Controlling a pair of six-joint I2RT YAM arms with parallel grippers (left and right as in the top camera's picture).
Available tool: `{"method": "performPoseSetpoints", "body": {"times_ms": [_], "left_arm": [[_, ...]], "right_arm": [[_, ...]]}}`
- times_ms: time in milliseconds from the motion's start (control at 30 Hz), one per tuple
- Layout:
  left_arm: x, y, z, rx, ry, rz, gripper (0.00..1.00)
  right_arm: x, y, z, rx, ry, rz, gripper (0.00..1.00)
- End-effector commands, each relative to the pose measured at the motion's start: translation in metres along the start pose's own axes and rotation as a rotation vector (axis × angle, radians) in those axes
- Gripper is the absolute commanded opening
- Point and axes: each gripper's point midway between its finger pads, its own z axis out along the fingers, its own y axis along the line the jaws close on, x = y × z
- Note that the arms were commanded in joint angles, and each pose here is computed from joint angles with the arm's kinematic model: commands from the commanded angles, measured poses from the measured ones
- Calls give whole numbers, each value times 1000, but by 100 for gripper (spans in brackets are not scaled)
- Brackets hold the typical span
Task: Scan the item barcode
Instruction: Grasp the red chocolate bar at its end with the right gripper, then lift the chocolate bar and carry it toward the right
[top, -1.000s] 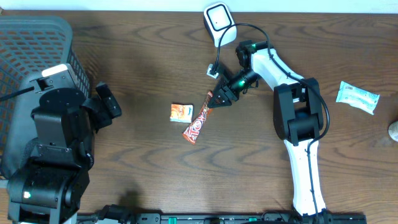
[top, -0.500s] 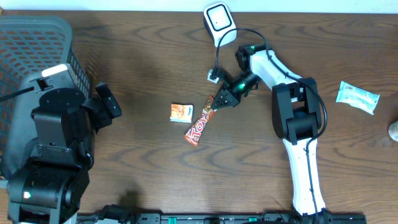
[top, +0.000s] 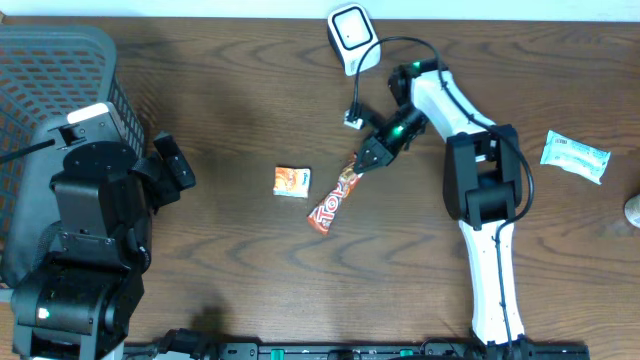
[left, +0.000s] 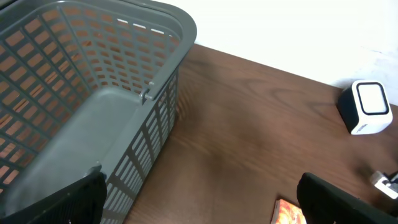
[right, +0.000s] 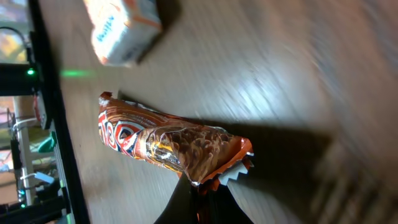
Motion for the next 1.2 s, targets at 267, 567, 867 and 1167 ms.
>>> {"method": "performPoseSetpoints", "body": {"times_ms": [267, 567, 867, 1167], "left_arm": [[-2, 3, -2, -12, -8, 12, 98], [-2, 3, -2, -12, -8, 12, 98], [-2, 3, -2, -12, -8, 12, 98], [-2, 3, -2, -12, -8, 12, 98]], "right_arm": [[15, 14, -119, 421, 4, 117, 1], [55, 36, -220, 989, 63, 347, 2], [67, 40, -247, 1261, 85, 491, 2], [71, 29, -256, 1640, 84, 610, 2]]}}
